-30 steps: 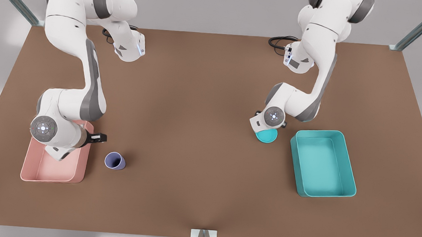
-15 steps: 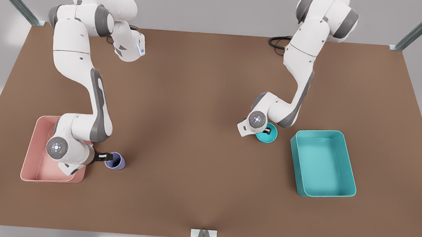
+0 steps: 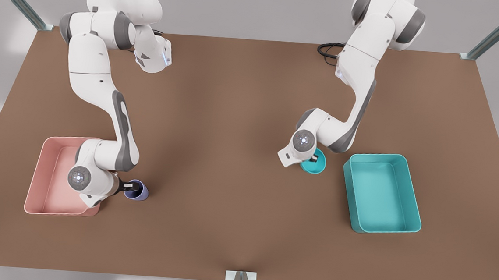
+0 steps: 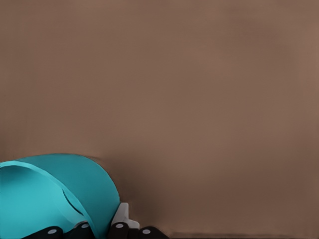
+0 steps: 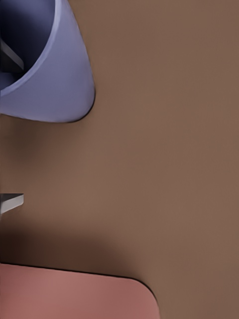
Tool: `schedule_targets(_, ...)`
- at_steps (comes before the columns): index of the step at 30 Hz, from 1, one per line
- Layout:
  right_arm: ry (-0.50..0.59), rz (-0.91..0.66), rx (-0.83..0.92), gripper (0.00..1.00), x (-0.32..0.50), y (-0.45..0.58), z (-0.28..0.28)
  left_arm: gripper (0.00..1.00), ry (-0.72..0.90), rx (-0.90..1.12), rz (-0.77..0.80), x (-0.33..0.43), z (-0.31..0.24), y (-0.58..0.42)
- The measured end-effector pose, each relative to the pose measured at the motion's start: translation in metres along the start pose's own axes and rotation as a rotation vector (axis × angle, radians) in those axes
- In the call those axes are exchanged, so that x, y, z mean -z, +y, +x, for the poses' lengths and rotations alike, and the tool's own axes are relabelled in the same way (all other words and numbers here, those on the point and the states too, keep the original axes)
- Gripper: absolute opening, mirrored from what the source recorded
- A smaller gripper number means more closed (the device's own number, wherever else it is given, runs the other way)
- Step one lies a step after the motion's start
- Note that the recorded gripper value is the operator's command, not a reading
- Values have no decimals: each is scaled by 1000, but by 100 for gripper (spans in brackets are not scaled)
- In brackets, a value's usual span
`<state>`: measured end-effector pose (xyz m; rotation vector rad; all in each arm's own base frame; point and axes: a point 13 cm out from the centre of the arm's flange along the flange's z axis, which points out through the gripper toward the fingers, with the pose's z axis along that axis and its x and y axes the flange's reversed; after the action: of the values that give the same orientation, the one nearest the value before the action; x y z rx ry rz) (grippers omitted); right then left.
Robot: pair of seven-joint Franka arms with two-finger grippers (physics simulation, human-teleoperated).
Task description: Put the bowls and cups in different boxes
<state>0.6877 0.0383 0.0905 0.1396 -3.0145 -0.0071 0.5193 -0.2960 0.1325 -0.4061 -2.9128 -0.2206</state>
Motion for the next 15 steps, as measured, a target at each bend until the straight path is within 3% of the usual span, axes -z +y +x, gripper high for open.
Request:
schedule_targets(1, -2, 1, 0, 61, -1, 0, 0, 21, -8, 39, -6, 24, -5, 20)
schedule_targets(2, -4, 1, 1, 49, -2, -1, -1, 21, -19, 98, -4, 50, -11, 51)
schedule_targets(5, -14, -2, 8, 21, 0, 2, -4, 21, -24, 312, 2, 102, -13, 170)
schedule_targets(10, -28, 5, 26, 21, 6, 6, -8, 21, 42, 552, -24, 81, -26, 304)
schedule_targets(15, -80, -7, 29, 21, 67, -12, -10, 21, 121, 607, -42, 7, -38, 325)
